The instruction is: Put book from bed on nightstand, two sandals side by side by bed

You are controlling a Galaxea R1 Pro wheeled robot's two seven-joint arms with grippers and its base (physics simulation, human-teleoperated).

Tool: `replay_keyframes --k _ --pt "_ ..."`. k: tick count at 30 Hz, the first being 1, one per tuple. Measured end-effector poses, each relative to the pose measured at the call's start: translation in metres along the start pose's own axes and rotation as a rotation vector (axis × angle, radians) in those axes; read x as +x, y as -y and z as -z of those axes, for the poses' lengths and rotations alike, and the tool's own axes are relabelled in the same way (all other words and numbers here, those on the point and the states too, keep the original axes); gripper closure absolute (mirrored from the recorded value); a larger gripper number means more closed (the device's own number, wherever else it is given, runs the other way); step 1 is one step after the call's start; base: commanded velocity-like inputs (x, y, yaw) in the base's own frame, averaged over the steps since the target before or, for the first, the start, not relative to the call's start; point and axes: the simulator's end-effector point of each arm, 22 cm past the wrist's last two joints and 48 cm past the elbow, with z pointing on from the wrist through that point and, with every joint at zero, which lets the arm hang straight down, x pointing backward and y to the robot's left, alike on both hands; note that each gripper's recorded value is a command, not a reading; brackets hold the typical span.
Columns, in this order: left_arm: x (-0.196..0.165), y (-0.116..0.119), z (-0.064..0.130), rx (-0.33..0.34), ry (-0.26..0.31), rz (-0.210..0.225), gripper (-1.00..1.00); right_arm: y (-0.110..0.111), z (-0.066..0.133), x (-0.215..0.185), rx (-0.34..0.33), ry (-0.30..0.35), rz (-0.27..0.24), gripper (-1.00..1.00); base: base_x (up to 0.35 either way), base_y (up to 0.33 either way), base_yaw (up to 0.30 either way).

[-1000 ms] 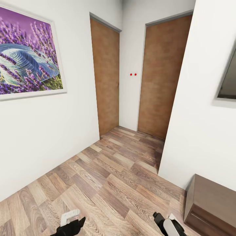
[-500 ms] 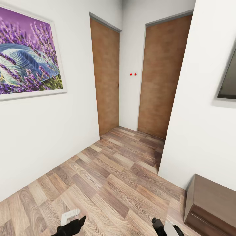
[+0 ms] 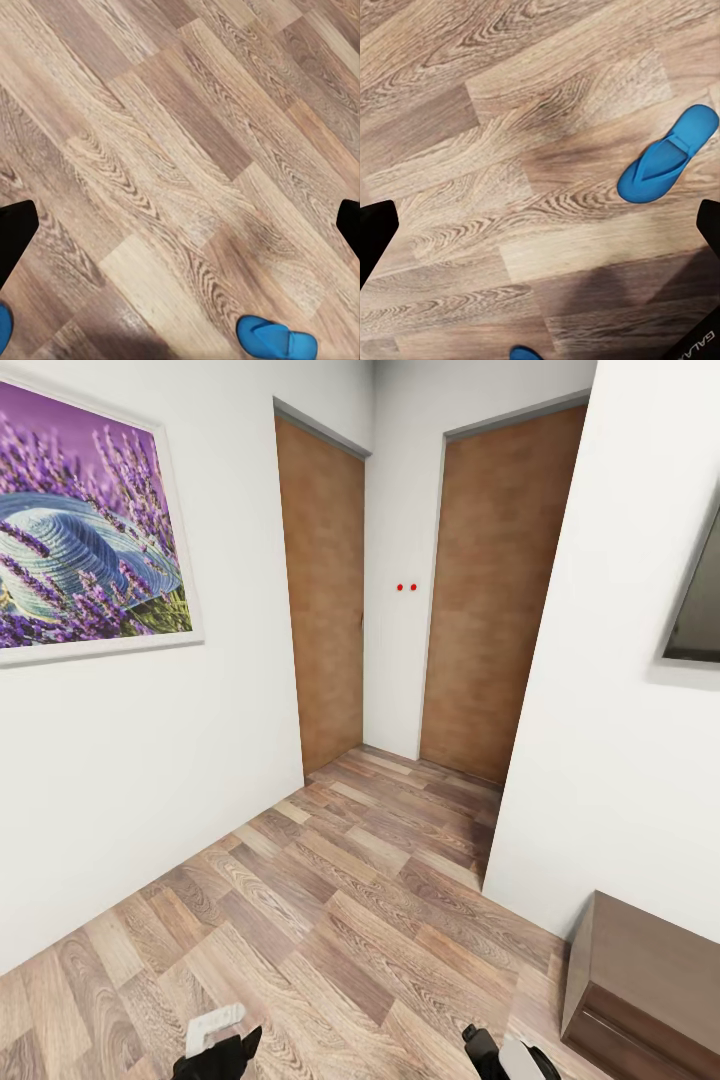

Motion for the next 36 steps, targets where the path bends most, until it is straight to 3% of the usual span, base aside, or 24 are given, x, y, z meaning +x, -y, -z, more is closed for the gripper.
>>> replay_keyframes --k 36 --pt "-0.0001 -0.0004 0.0001 -0.001 -0.001 -0.002 -1.00 0.0001 -0.0002 0.0017 0.000 -0.006 -0.003 -1.00 0.000 0.000 0.000"
